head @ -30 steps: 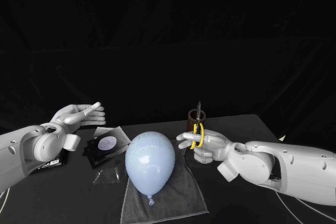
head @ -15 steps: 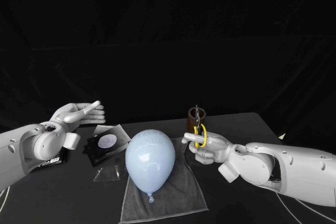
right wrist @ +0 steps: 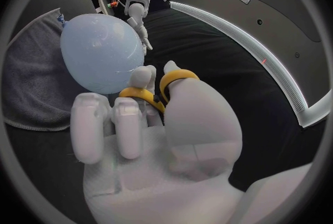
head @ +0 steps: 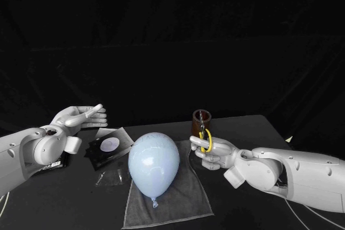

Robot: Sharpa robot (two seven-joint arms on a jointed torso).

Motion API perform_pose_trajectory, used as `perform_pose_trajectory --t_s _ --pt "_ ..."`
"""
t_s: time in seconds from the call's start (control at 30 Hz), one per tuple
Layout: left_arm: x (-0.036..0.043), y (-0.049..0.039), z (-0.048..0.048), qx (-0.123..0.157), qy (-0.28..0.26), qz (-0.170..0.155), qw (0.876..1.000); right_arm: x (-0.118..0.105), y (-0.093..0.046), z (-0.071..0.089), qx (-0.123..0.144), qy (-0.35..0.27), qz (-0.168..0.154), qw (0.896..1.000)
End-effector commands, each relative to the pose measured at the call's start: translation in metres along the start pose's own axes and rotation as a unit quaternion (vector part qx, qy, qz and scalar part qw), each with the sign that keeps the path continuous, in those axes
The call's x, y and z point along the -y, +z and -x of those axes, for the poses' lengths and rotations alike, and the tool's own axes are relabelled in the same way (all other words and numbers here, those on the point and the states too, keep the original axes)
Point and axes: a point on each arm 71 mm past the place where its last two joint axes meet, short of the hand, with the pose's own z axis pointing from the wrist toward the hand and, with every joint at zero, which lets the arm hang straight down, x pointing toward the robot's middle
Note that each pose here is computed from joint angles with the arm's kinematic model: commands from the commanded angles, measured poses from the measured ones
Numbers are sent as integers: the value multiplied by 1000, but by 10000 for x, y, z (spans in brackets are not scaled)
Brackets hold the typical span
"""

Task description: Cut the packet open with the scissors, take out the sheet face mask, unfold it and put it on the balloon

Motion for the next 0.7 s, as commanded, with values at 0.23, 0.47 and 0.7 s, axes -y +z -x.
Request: perform_pose_trajectory --t_s 0.23,0.47,0.7 --pt "-4 -1 7 8 5 2 1000 52 11 25 22 -42 -23 999" --pt "-12 -1 11 13 9 7 1000 61 21 39 34 -56 -27 998" --pt "-18 -4 22 20 12 11 1000 56 25 56 45 -61 -22 997"
